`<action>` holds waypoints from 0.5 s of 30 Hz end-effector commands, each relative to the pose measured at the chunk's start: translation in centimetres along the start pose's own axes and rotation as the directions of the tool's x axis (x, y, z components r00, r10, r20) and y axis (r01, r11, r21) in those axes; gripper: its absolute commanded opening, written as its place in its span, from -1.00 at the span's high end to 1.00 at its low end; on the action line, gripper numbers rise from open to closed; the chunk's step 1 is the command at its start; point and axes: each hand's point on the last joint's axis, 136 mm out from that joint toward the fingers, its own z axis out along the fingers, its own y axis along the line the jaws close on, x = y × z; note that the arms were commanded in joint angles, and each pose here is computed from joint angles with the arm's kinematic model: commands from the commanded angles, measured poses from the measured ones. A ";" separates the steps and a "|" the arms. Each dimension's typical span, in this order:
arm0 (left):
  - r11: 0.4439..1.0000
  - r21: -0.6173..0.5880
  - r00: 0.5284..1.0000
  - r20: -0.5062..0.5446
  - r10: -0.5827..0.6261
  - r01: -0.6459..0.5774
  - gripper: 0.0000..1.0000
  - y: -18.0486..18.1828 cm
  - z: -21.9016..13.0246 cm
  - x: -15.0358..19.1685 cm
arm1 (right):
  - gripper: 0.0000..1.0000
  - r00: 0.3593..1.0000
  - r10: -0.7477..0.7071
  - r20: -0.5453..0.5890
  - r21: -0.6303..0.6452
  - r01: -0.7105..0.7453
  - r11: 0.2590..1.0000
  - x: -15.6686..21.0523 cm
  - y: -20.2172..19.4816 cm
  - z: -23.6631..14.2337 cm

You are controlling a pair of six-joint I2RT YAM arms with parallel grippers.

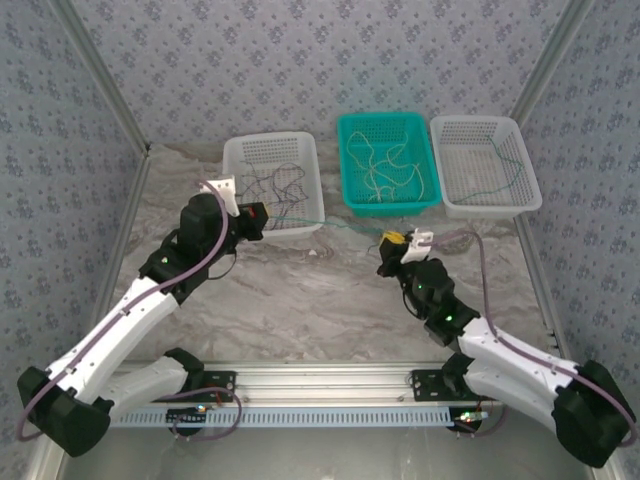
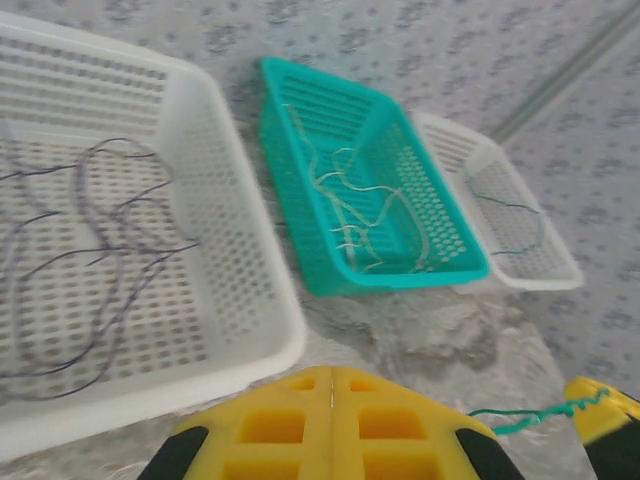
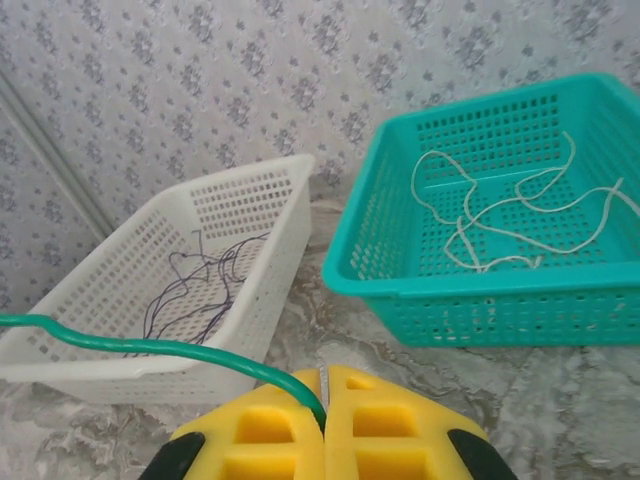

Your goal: Untangle the cables

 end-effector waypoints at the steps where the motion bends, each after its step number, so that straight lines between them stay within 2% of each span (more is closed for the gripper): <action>1: 0.990 0.130 0.982 0.185 0.026 -0.051 0.91 -2.3 -1.4 -4.4 | 1.00 0.997 0.070 -0.011 0.167 -0.067 0.984 -2.4 -3.4 -0.5; 3: 0.982 0.178 0.982 0.186 0.030 -0.064 0.75 -3.1 -1.4 -4.2 | 1.00 0.997 0.077 -0.019 0.134 -0.074 0.988 -4.0 -2.6 -0.3; 5: 0.980 0.186 0.982 0.184 0.031 -0.066 0.50 -3.3 -1.5 -4.1 | 1.00 0.996 0.087 -0.025 0.137 -0.083 0.987 -5.7 -2.4 -0.1; 10: 0.975 0.201 0.978 0.199 0.057 -0.098 0.03 -3.8 -2.9 -4.3 | 1.00 0.997 0.066 -0.029 0.210 -0.059 0.976 -9.2 -3.7 0.9; 15: 0.923 0.316 0.968 0.194 0.161 -0.217 -0.10 -6.2 -5.1 -3.3 | 1.00 0.992 0.117 -0.050 0.364 -0.091 0.927 -12.1 -8.2 2.8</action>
